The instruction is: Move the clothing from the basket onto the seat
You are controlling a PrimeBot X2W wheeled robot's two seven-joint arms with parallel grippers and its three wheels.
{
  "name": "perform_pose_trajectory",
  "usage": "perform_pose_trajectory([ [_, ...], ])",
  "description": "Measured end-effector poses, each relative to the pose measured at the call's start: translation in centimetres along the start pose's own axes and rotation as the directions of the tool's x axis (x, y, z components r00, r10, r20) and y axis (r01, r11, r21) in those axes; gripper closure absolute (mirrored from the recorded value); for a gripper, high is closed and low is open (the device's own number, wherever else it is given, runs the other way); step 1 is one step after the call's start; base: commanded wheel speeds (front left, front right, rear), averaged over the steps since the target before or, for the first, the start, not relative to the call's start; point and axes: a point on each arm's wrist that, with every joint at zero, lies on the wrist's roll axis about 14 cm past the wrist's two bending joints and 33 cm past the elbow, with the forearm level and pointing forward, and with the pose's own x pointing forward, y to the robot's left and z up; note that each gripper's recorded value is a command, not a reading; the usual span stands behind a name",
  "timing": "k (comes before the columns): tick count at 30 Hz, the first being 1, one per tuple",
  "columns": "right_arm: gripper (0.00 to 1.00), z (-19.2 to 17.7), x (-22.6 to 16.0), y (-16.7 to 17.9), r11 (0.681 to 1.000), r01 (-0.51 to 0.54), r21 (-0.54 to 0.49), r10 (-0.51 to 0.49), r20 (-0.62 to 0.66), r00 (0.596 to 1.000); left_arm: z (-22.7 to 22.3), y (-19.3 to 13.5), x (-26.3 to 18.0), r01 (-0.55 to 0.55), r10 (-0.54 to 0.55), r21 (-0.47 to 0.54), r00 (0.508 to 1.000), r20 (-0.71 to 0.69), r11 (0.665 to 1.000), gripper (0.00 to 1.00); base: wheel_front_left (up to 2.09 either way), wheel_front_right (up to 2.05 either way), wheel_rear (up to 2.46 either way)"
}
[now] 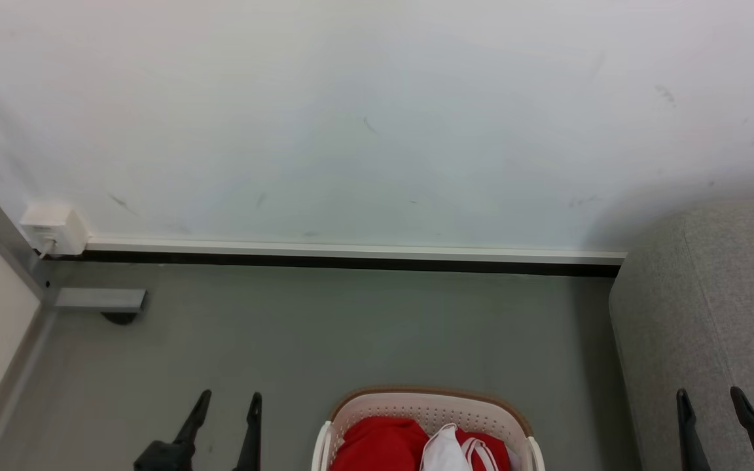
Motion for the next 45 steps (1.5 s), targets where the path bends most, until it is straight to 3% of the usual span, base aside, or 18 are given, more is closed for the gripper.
perform_pose_trajectory([
  [11, 0.00, -0.1, 0.3, -0.6, 1.000, 0.016, -0.003, -0.016, -0.001, 1.000, -0.8, -1.1, 1.0, 0.039, -0.039, 0.006, 0.999, -0.022, 0.999, 0.00, 0.00, 0.00, 0.00],
  [18, 0.00, -0.3, 1.9, -1.0, 1.000, 0.020, -0.011, -0.020, -0.005, 1.000, -1.6, -5.0, 3.8, 0.180, -0.179, 0.038, 0.983, -0.045, 0.983, 0.00, 0.00, 0.00, 0.00],
  [24, 0.00, -0.5, 3.6, -1.4, 1.000, 0.026, -0.014, -0.026, -0.004, 1.000, -4.1, -9.5, 6.1, 0.334, -0.326, 0.058, 0.938, -0.114, 0.941, 0.00, 0.00, 0.00, 0.00],
  [33, 0.00, -1.2, 6.0, -1.7, 0.999, 0.043, -0.002, -0.043, -0.009, 0.999, -12.0, -14.8, 7.4, 0.551, -0.483, 0.104, 0.795, -0.367, 0.828, 0.00, 0.00, 0.00, 0.00],
  [37, 0.00, -1.7, 7.0, -2.1, 0.999, 0.054, -0.001, -0.054, -0.015, 0.998, -15.8, -16.4, 7.0, 0.644, -0.517, 0.106, 0.692, -0.504, 0.758, 0.00, 0.00, 0.00, 0.00],
  [40, 0.00, -2.2, 7.7, -2.4, 0.998, 0.066, 0.000, -0.066, -0.021, 0.998, -19.0, -16.9, 6.3, 0.710, -0.510, 0.110, 0.596, -0.619, 0.696, 0.00, 0.00, 0.00, 0.00],
  [45, 0.00, -3.1, 8.9, -2.9, 0.997, 0.081, 0.006, -0.081, -0.030, 0.996, -23.0, -16.9, 6.0, 0.776, -0.464, 0.116, 0.481, -0.744, 0.619, 0.00, 0.00, 0.00, 0.00],
])
